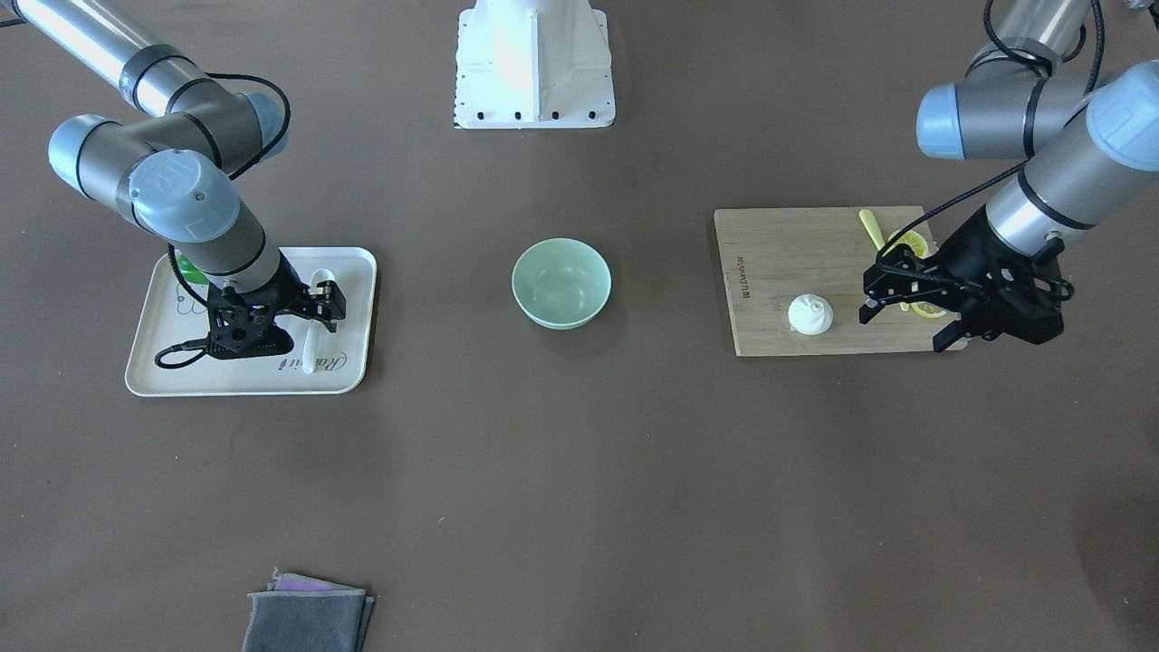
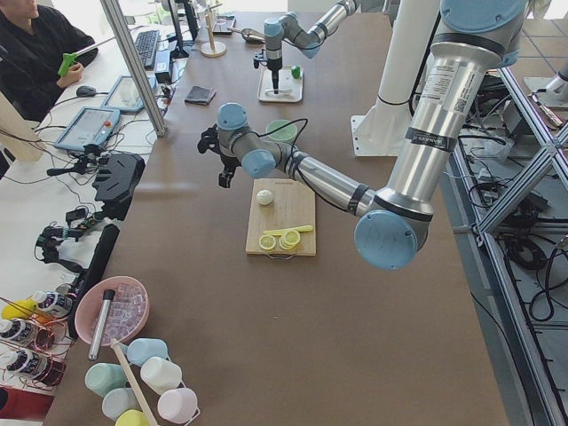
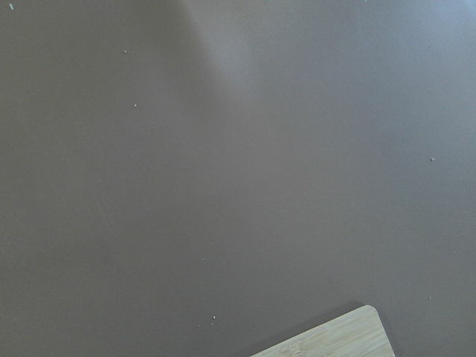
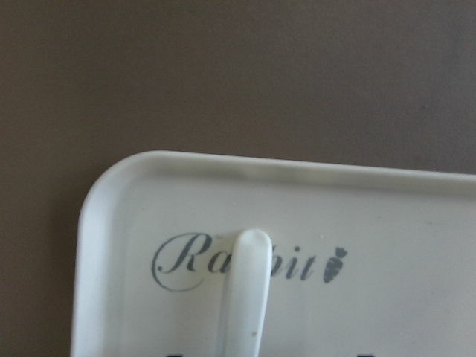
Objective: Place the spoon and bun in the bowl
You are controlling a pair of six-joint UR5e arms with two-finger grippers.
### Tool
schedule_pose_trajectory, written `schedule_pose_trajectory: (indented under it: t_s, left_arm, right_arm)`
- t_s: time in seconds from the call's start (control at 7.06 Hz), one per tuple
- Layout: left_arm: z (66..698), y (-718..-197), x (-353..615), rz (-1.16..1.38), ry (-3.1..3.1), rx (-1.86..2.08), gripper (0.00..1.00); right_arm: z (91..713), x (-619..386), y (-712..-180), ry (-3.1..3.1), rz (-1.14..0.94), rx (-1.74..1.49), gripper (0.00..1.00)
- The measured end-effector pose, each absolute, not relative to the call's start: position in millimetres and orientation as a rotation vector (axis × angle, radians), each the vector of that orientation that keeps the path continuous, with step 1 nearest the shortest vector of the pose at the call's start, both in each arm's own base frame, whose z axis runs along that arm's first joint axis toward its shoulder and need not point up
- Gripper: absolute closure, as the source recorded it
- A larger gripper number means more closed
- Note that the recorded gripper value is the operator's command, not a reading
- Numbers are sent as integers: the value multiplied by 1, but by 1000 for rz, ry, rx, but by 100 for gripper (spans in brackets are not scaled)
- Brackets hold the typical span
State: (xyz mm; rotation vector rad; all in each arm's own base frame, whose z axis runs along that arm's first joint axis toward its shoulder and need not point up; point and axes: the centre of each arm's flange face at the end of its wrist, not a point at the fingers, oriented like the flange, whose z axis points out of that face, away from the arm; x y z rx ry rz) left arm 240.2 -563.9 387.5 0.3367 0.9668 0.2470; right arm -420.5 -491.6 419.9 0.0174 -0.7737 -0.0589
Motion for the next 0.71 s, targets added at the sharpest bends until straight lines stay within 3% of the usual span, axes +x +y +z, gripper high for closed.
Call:
schedule_pose_trajectory:
  t_s: [0.71]
  left_arm:
    - [388,-564,241,254,972,350,2]
  right_arm:
    - [415,-427,-488,-780,-56,12,61]
